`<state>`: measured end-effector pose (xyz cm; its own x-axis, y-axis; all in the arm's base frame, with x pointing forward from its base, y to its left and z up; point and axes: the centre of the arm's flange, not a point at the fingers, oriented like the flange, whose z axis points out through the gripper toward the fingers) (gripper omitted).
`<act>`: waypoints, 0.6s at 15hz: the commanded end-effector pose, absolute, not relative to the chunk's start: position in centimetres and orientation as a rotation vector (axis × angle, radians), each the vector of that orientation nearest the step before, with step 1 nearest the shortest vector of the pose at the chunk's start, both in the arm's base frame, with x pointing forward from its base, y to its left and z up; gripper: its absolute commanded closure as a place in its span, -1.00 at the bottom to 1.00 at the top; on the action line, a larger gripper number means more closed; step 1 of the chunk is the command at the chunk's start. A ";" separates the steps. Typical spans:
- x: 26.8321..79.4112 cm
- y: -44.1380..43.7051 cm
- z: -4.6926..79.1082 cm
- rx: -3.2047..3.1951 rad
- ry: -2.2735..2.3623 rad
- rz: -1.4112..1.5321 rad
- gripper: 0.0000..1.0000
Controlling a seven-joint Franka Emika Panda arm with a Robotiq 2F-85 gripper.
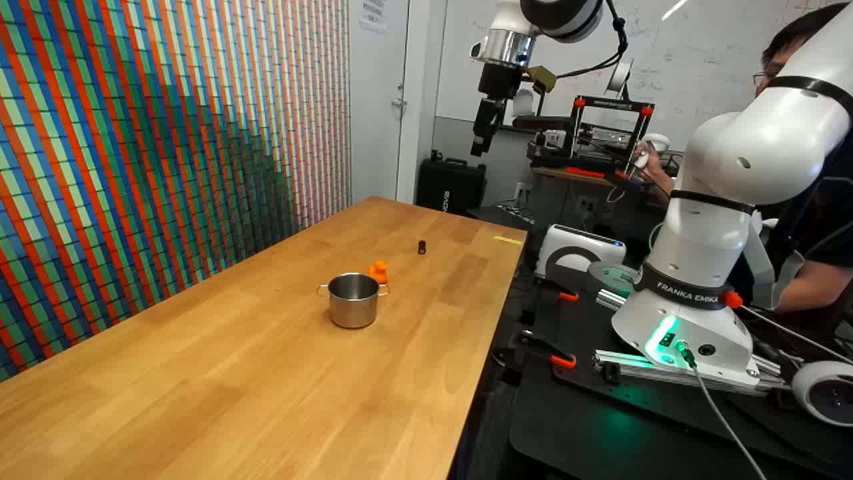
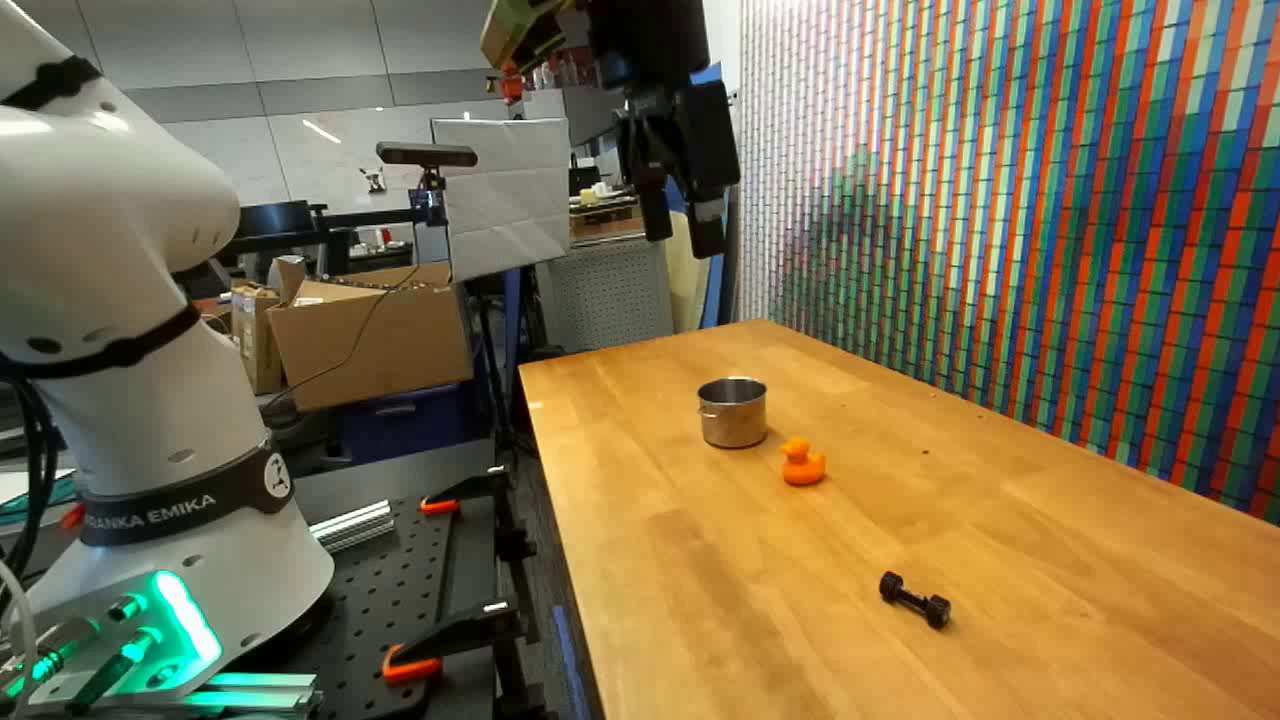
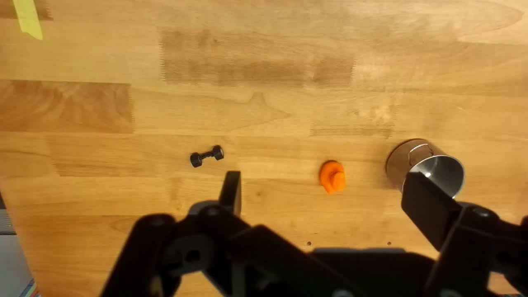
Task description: Put the rubber duck in the pot
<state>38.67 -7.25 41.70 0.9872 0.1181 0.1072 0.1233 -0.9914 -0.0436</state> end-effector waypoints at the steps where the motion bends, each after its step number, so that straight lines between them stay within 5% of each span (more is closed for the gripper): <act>1: 38.7 -7.3 41.8 -3.082 -0.187 -0.164 -1.00; 5: 38.7 -7.3 41.9 -3.082 -0.187 -0.168 -1.00; 9: 45.7 -2.7 40.5 -3.092 -0.272 -0.270 -1.00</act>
<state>39.99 -5.68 41.52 0.9796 0.1493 0.1344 0.1541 -0.9877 -0.0259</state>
